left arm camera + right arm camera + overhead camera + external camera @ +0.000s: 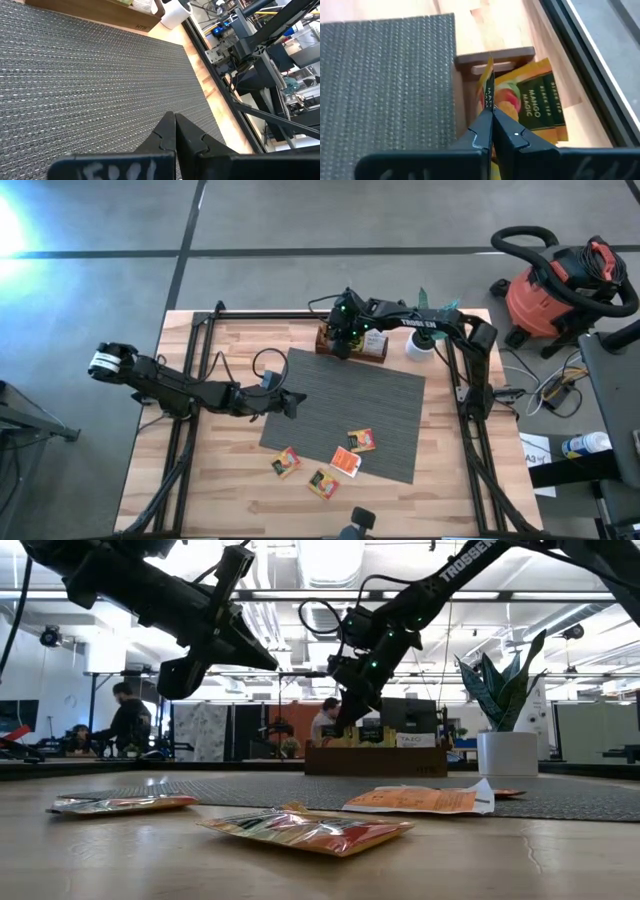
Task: Pick & Place Tea
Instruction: Put the orange tea bag into the left section of the wooden organizer
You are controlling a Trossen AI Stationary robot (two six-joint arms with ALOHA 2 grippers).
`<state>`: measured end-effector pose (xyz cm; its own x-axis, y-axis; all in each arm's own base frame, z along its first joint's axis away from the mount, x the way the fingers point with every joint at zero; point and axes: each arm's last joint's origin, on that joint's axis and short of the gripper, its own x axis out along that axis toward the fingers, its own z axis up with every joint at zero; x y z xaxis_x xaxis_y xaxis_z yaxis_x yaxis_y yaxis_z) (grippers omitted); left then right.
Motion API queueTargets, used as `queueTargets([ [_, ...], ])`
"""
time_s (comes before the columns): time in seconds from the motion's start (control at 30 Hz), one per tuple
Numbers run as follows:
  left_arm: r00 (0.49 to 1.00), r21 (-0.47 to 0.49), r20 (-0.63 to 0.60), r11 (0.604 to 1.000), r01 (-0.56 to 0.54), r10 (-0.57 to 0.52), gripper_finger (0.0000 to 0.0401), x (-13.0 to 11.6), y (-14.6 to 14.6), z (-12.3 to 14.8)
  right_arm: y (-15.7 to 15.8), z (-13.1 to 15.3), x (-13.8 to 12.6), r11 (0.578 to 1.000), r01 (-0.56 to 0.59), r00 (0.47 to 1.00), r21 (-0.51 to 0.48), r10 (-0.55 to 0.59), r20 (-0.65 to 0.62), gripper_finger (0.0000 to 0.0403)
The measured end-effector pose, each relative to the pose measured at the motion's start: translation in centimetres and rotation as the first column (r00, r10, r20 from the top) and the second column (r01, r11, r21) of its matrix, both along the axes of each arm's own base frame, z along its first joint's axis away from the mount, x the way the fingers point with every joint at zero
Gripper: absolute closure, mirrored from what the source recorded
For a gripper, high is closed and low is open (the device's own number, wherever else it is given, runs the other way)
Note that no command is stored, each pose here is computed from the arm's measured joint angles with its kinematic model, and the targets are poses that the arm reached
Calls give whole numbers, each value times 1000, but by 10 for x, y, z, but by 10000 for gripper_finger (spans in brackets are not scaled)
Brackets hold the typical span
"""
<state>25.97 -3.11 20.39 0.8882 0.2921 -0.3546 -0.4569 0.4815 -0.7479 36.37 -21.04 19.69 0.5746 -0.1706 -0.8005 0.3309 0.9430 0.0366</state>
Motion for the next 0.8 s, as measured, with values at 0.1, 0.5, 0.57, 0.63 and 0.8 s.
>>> queueTargets([
  [0.1, 1000, 0, 0, 1000, 0, 0, 401, 0, 0, 0, 0, 0, 0, 1000, -8, 1000, -29, 7, -18, 390],
  [0.5, 1000, 4, -1, 1000, 1, -1, 401, 0, 0, 0, 4, 3, 1, 999, 30, 999, -23, -30, -11, 291],
  [0.57, 1000, 4, -3, 1000, 2, -2, 401, 0, 0, 0, 6, 10, 0, 999, 46, 999, -16, -46, 8, 280],
  [0.63, 1000, 5, -9, 1000, 4, -4, 401, 0, -1, -1, 8, 18, -1, 998, 67, 997, -8, -66, 33, 273],
  [0.8, 996, -2, -62, 998, 57, -57, 401, -3, -7, -5, 19, 47, -6, 998, 48, 994, -37, -44, 104, 270],
])
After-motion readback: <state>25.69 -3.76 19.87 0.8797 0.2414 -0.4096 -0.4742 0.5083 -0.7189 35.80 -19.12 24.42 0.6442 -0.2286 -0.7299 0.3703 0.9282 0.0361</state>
